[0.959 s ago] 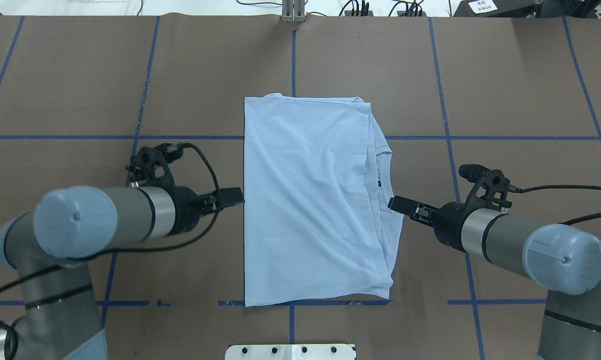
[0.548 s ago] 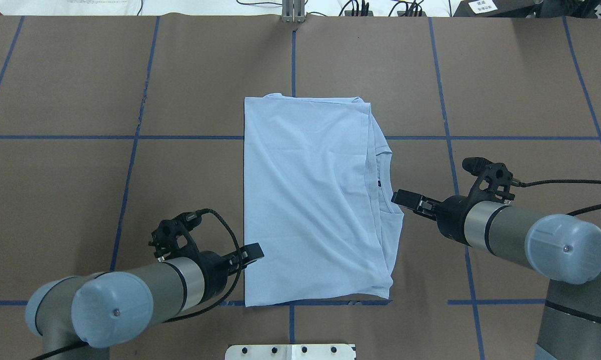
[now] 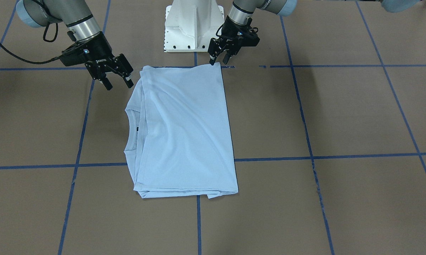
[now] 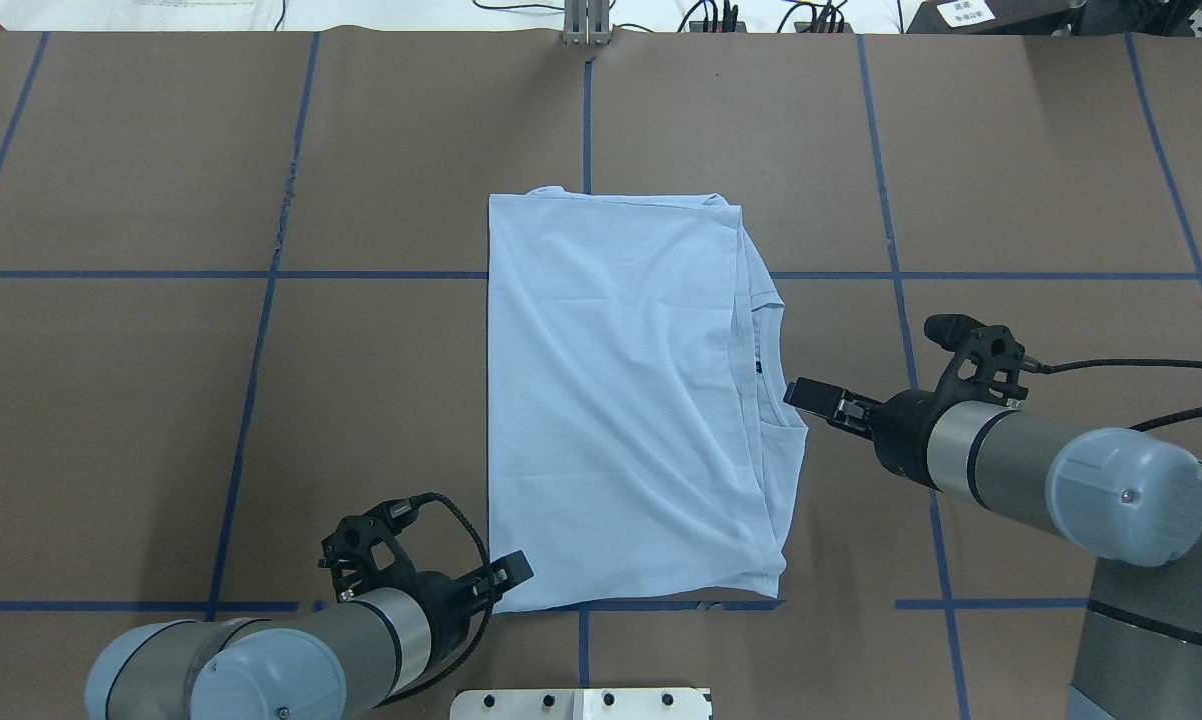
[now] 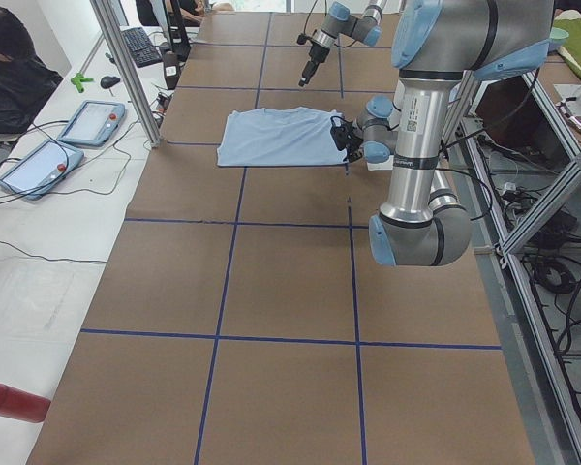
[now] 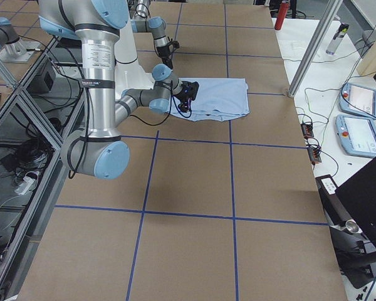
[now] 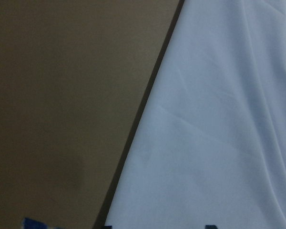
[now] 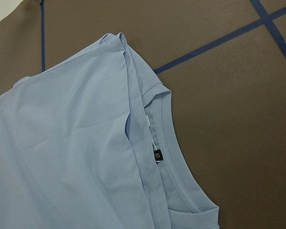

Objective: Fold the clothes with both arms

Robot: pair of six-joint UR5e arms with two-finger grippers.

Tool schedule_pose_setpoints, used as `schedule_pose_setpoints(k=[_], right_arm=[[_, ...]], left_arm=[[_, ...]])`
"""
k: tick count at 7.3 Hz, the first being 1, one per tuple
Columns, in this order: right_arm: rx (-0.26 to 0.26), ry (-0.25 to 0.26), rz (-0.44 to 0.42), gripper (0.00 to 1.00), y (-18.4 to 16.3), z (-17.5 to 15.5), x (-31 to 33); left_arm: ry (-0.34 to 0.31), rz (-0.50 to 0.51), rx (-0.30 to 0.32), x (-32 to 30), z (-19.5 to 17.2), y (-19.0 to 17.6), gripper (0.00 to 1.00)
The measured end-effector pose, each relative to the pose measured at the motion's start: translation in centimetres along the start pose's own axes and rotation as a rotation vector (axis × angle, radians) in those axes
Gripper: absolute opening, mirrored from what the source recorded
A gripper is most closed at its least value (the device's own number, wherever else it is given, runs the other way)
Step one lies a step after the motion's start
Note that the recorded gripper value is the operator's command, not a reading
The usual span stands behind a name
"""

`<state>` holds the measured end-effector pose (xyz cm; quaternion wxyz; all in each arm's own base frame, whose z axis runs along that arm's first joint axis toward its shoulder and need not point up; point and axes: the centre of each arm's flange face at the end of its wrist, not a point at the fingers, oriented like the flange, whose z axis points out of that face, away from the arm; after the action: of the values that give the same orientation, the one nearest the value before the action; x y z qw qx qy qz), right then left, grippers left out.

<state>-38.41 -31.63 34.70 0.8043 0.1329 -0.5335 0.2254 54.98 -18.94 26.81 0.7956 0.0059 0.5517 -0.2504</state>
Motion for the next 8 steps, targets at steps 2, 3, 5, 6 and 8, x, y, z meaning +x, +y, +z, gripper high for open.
schedule_pose_setpoints(k=[2, 3, 5, 6, 8], right_arm=[[0.001, 0.001, 0.000, 1.00, 0.0, 0.0, 0.1], [0.001, 0.001, 0.000, 1.00, 0.0, 0.0, 0.1], [0.001, 0.002, 0.000, 1.00, 0.0, 0.0, 0.1], [0.001, 0.002, 0.000, 1.00, 0.0, 0.0, 0.1], [0.002, 0.003, 0.000, 1.00, 0.0, 0.0, 0.1]], left_arm=[[-0.011, 0.005, 0.000, -0.4, 0.6, 0.5, 0.72], [-0.019, 0.009, 0.001, -0.5, 1.0, 0.7, 0.72], [-0.027, 0.015, 0.002, -0.8, 1.6, 1.0, 0.72], [-0.032, 0.019, 0.004, -0.9, 1.9, 1.0, 0.71], [-0.035, 0.022, 0.005, -1.0, 2.1, 1.0, 0.60]])
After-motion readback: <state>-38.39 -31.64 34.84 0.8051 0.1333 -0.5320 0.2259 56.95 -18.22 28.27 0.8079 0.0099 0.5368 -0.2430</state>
